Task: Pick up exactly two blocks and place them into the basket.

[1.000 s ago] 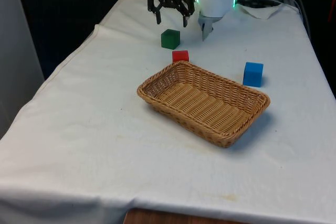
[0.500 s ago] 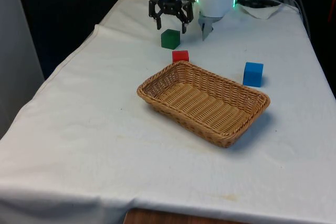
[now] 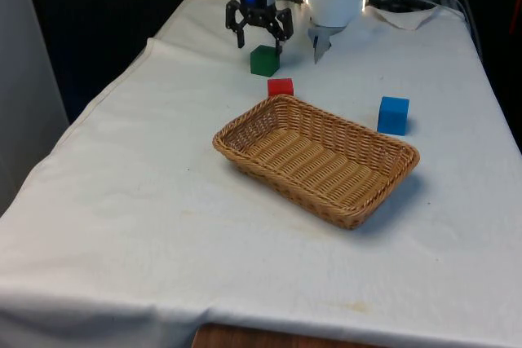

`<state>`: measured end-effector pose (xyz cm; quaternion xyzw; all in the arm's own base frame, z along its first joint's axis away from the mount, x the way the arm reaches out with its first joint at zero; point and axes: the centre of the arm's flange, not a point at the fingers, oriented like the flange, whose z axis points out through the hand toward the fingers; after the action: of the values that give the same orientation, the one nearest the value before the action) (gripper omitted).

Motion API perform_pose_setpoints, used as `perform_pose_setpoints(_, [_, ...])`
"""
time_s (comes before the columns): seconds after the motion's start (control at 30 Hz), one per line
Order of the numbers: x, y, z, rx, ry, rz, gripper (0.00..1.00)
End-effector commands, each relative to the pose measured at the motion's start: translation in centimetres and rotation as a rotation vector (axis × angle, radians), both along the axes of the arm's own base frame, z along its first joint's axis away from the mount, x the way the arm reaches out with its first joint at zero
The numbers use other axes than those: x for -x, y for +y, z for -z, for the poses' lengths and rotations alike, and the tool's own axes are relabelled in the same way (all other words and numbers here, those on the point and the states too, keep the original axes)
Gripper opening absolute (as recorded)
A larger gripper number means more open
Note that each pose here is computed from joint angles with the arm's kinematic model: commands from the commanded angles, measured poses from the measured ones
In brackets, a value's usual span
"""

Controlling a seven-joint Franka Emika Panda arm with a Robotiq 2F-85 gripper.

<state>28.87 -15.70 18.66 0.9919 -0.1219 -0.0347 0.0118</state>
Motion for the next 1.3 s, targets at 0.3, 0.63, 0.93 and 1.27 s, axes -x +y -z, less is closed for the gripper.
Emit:
perform_pose_setpoints(0.3, [0.2, 0.4, -0.1, -0.017, -0.028, 0.030, 1.00])
perform_pose_setpoints(0.63, [-0.4, 0.9, -0.3, -0.005, -0.061, 0.030, 1.00])
perform_pose_setpoints(0.93, [-0.5, 1.1, -0.2, 0.006, -0.062, 0.027, 1.00])
perform_pose_setpoints(1.27, [0.0, 2.4, 0.0, -0.003, -0.098, 0.034, 1.00])
